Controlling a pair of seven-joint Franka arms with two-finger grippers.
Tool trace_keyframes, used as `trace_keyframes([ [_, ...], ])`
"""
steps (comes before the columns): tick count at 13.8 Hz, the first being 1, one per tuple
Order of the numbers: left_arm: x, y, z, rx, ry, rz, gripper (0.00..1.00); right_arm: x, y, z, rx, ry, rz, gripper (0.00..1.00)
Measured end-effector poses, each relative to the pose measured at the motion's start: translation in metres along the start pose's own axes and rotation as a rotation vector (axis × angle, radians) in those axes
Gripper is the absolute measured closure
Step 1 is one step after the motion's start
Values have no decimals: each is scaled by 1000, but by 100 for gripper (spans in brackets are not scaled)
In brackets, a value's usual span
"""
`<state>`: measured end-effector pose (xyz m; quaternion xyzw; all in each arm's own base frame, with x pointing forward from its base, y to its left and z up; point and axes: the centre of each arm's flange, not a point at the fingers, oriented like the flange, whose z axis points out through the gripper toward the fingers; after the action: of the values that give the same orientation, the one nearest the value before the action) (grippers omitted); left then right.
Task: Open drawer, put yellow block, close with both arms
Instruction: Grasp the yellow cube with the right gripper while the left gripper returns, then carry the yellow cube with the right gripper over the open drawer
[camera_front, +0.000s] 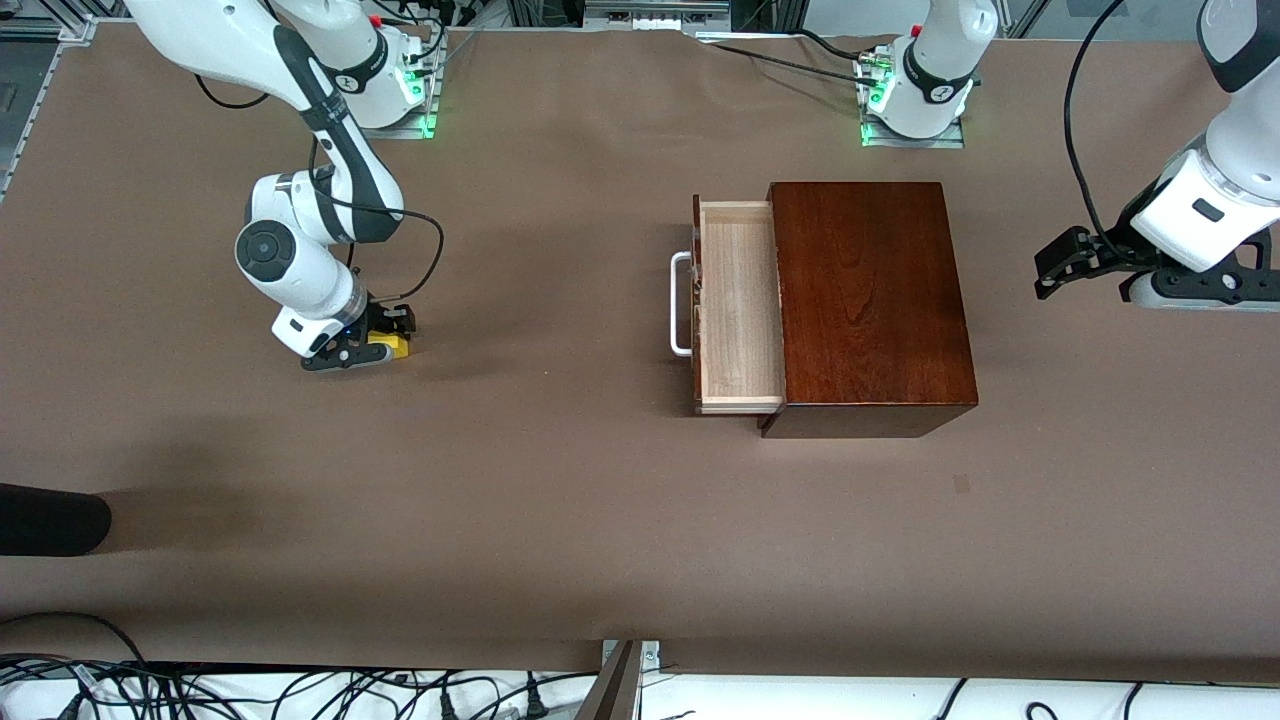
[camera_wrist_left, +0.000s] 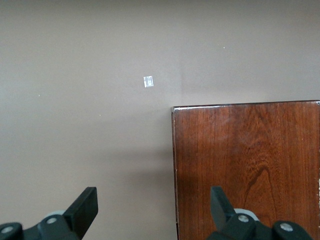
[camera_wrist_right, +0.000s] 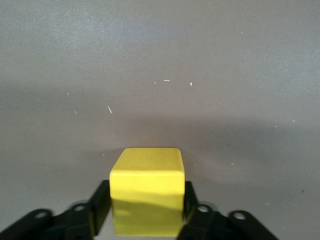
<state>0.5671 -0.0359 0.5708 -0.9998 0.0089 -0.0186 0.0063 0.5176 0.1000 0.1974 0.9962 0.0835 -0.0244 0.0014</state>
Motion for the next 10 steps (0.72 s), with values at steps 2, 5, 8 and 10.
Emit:
trace_keyframes([
  [2, 0, 0, 0, 0, 0, 0, 0, 1, -1, -2, 0, 5, -1, 44],
  [5, 0, 0, 0, 0, 0, 0, 0, 15, -6, -31, 6, 27, -23, 44],
  [8, 0, 0, 0, 0, 0, 0, 0, 45, -24, -108, 21, -28, -59, 44],
  [10, 0, 0, 0, 0, 0, 0, 0, 64, -39, -169, 26, -50, -115, 44],
])
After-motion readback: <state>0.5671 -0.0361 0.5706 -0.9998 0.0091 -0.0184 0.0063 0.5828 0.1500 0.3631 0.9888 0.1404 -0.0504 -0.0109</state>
